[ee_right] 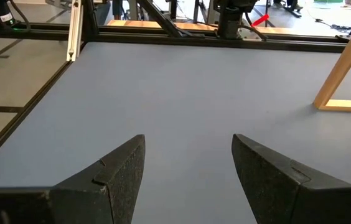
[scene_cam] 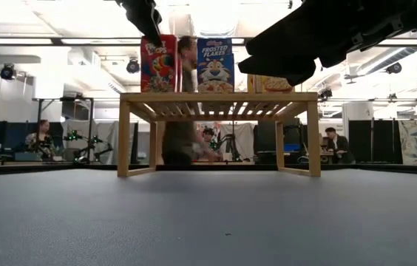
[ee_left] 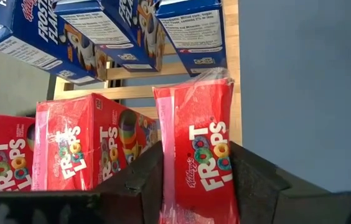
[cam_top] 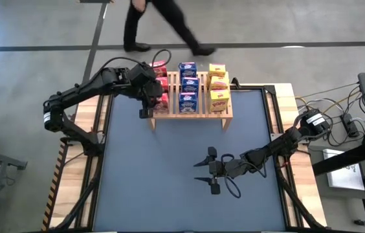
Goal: Stack cereal on shelf
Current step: Put the red cereal box on the shelf aligned with the other red cereal box
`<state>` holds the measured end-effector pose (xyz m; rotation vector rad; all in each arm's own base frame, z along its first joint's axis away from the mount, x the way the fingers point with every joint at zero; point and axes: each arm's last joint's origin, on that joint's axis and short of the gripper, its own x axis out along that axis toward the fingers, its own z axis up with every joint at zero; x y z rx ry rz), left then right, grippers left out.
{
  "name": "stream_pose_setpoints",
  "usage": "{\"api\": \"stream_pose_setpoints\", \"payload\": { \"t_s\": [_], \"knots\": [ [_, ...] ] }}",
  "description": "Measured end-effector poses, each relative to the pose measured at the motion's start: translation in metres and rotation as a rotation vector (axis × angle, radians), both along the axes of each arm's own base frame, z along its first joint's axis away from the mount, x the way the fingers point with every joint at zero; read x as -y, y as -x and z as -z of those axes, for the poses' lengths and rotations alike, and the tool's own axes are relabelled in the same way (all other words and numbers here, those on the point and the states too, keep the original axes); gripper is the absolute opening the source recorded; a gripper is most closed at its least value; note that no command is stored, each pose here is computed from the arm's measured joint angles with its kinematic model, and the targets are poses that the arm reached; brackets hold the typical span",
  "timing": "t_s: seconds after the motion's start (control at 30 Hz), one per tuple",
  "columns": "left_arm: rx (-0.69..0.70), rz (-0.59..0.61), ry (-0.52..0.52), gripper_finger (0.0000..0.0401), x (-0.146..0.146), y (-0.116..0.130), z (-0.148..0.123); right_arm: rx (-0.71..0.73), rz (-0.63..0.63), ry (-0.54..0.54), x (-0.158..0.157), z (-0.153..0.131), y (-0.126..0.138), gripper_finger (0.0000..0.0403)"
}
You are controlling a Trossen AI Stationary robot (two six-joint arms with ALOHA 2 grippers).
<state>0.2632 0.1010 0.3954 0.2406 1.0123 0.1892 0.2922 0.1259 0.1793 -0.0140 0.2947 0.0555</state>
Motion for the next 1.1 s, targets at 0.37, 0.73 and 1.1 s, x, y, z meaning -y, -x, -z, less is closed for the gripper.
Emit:
{"api": "stream_pose_setpoints", "payload": {
  "t_s": [0.37,0.73,1.1],
  "knots": [
    [0.005,-0.020,0.009,0.0182,-0.0011,0.0005,0.0000,0.000,0.000,0.000,0.0000,0.0000,0.0000,0.0228],
    [0.008,-0.030,0.013,0.0186,-0.0012,0.0005,0.0000,0.000,-0.001,0.001,0.0000,0.0000,0.0000,0.0228],
    [0.007,-0.047,0.003,0.0192,-0.0016,0.0010,-0.0004,0.000,-0.001,0.002,0.0000,0.0000,0.0000,0.0228]
  ]
}}
